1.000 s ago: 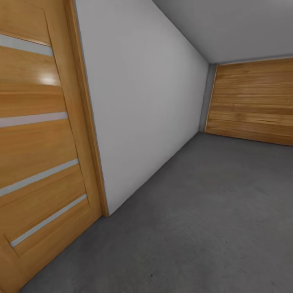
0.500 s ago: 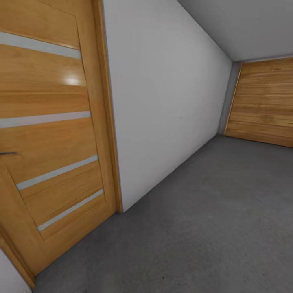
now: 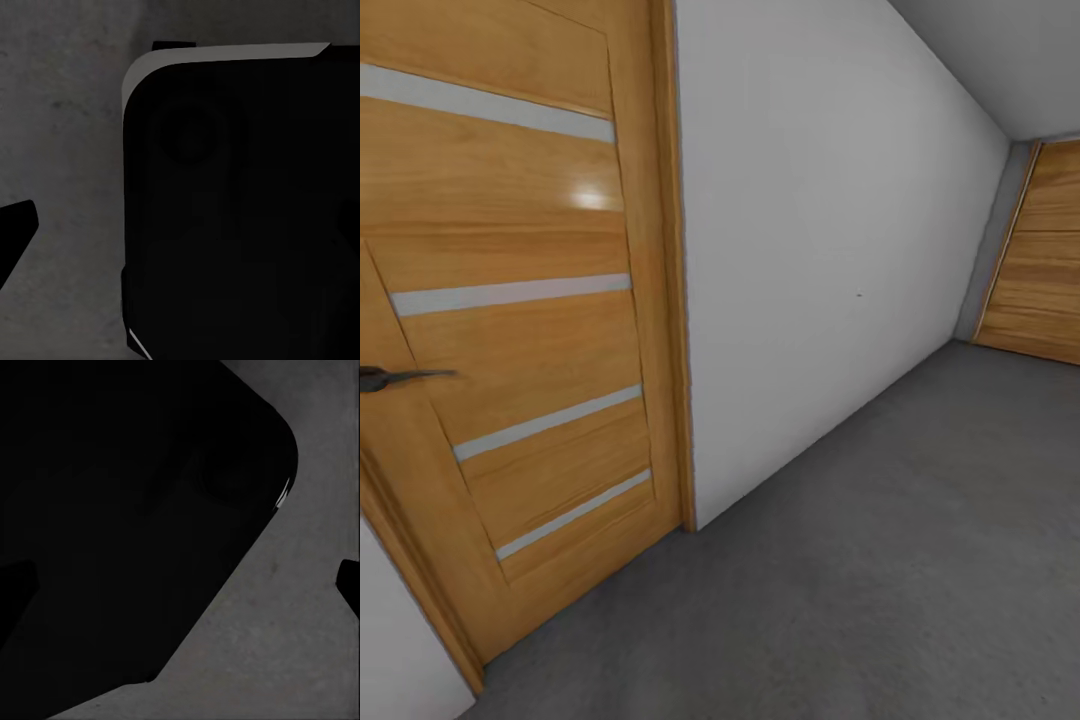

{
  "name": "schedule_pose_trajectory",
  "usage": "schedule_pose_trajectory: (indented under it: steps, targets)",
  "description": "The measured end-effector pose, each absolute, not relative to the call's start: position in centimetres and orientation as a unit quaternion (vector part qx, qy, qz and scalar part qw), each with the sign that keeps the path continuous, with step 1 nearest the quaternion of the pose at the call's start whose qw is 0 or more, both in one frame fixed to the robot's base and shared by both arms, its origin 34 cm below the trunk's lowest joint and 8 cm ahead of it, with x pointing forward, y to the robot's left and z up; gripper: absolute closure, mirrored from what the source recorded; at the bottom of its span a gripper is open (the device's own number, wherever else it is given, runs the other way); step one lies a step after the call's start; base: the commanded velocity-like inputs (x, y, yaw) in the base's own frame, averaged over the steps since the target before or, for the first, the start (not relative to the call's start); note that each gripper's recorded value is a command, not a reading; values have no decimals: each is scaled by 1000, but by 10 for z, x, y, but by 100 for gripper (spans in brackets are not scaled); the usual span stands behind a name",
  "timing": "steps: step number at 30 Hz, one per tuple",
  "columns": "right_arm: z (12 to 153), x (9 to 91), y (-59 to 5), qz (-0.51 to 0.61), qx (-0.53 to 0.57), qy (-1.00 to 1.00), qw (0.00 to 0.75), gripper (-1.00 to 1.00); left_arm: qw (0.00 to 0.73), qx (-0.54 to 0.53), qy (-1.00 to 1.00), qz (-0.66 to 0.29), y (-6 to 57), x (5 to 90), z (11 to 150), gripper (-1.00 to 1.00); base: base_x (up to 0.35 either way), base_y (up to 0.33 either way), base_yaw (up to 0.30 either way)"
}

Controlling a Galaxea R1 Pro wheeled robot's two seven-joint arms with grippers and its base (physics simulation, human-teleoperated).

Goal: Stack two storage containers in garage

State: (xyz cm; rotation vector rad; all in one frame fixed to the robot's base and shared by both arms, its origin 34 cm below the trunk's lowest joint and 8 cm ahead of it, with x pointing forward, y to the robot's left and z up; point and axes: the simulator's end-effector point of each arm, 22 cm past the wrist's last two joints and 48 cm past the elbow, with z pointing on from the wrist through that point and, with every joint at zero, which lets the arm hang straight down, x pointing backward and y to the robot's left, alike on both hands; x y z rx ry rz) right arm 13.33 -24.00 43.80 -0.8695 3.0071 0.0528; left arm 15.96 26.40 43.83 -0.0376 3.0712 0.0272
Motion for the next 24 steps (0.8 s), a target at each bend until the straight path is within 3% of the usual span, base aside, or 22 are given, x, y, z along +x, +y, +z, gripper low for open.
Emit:
schedule_pose_trajectory:
  steps: [16,24]
  targets:
    - [438,133,-240,17,-278,960,5,-100,35,-12,999,9,264,160,438,-100,308,0,271]
    - [438,133,-240,17,-278,961,5,-100,35,-12,999,9,264,160,438,-100,198,0,271]
